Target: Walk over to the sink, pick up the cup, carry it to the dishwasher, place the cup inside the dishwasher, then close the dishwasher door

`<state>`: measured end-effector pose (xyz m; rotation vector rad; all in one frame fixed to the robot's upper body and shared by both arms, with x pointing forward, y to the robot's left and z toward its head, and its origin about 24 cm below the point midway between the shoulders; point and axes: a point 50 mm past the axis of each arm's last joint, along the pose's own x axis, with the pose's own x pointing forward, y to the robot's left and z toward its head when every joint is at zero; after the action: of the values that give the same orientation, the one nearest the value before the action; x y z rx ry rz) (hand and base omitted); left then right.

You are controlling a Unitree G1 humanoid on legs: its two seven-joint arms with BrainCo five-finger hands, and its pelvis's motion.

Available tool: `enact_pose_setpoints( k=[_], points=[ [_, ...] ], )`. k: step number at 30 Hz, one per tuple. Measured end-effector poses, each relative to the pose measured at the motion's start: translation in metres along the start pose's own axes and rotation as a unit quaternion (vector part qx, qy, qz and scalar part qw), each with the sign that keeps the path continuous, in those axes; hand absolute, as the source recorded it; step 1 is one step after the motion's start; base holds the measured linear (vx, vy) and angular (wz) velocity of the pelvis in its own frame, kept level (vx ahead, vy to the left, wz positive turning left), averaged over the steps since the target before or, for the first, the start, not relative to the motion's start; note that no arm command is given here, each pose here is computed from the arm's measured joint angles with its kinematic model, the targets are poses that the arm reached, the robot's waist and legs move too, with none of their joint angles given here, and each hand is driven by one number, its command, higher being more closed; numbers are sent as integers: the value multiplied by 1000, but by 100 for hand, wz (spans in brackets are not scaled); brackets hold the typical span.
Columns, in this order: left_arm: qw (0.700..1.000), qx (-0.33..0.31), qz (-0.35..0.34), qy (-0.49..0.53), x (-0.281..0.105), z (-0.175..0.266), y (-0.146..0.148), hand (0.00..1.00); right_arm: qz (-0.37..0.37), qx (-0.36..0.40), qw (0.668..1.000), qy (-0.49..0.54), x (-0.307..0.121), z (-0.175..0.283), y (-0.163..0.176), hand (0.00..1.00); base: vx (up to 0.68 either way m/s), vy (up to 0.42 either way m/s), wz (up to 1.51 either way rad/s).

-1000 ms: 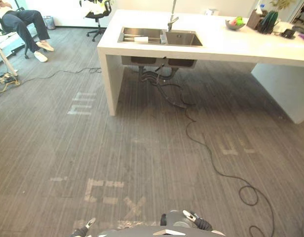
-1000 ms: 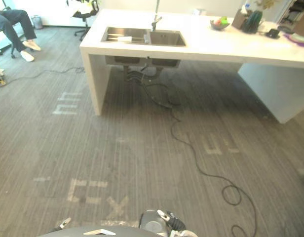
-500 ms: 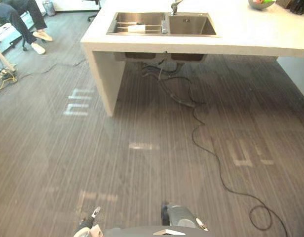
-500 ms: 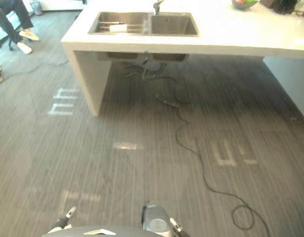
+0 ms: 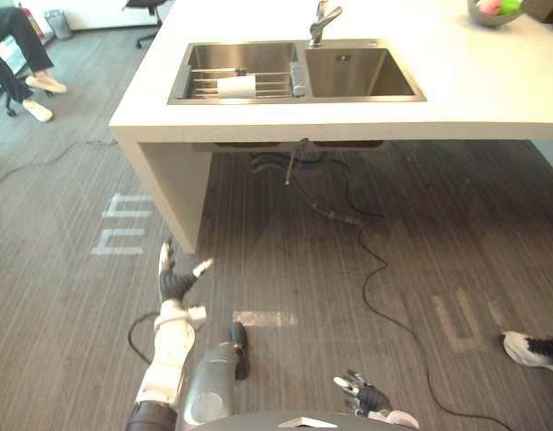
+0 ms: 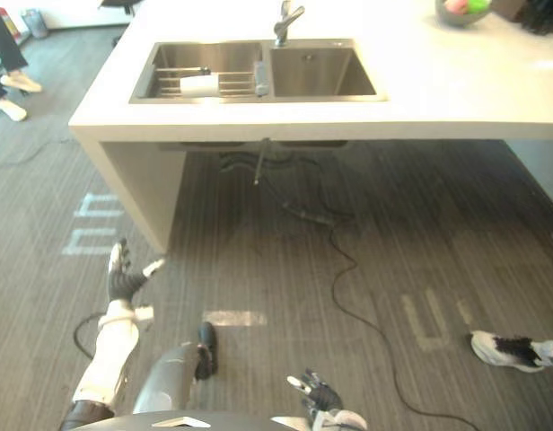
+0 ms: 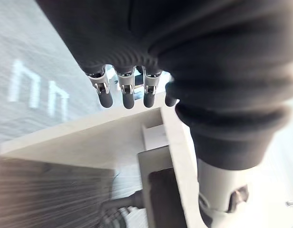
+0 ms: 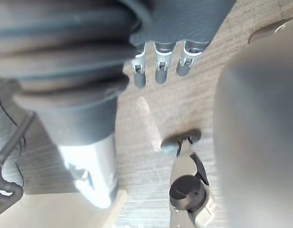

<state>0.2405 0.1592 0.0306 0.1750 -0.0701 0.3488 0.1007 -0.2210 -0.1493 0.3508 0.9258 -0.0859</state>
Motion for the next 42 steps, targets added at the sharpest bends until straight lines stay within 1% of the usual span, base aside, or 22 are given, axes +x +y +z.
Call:
enact_pose_setpoints(
  k=[1,3,5,6,7,8,10,12,14,16,18,19,20,23,26,28,29,31,32,35,38,42],
  points=[
    [999,13,3,-50,3,20,3,0,-6,5,1000,9,1,-3,1,0,461,251,31],
    [993,34,3,-109,8,43,6,0,-18,21,999,31,-3,-18,-1,0,459,197,29],
    [985,62,-11,-162,10,63,14,0,-29,29,999,19,-5,-20,-1,0,497,179,19],
    [976,73,-25,-205,10,81,17,0,-29,34,999,14,-4,-20,1,0,601,179,6],
    [967,83,-39,-240,10,96,15,0,-28,43,999,5,-3,-20,4,0,592,161,5],
    [963,84,-46,-253,10,102,11,0,-31,49,998,-3,-4,-19,4,0,575,143,3],
    [952,96,-86,-279,5,112,-11,0,-37,53,998,-15,-9,-21,0,0,476,100,13],
    [943,96,-121,-293,0,117,-29,0,-44,55,997,-8,-15,-30,-3,0,446,14,46],
    [934,94,-137,-316,-1,127,-39,0,-56,84,995,16,-24,-51,-2,0,583,-93,75],
    [929,95,-140,-330,2,134,-40,0,-63,110,991,43,-31,-69,0,0,709,-199,63],
    [928,105,-145,-327,1,130,-39,0,-53,127,986,91,-39,-91,6,0,675,-243,33],
    [931,102,-148,-317,-2,126,-41,0,-55,112,986,107,-44,-92,-4,0,648,-211,11],
    [927,103,-166,-320,-6,126,-46,0,-58,89,986,131,-47,-93,-14,0,631,-198,3],
    [910,106,-223,-332,-14,132,-60,0,-60,75,982,162,-50,-92,-22,0,637,-201,22],
    [899,102,-241,-350,-20,141,-61,0,-65,77,976,191,-56,-101,-25,0,405,-120,6],
    [876,102,-260,-394,-31,156,-56,0,-75,75,973,204,-62,-102,-34,0,294,-69,-29],
    [871,104,-263,-402,-33,158,-55,0,-76,75,973,206,-62,-102,-36,0,269,38,-50],
    [849,119,-281,-431,-34,167,-55,0,-74,68,975,200,-57,-94,-38,0,299,135,-52],
    [846,128,-286,-431,-33,166,-55,0,-73,66,975,198,-57,-92,-39,0,243,165,-39],
    [815,185,-315,-450,-27,170,-52,0,-62,85,977,187,-51,-93,-29,0,86,118,-7],
    [800,216,-341,-444,-24,167,-51,0,-63,99,976,182,-51,-94,-27,0,18,85,-2],
    [783,253,-384,-418,-21,160,-51,0,-63,99,976,181,-51,-94,-27,0,-11,33,2]
  ],
)
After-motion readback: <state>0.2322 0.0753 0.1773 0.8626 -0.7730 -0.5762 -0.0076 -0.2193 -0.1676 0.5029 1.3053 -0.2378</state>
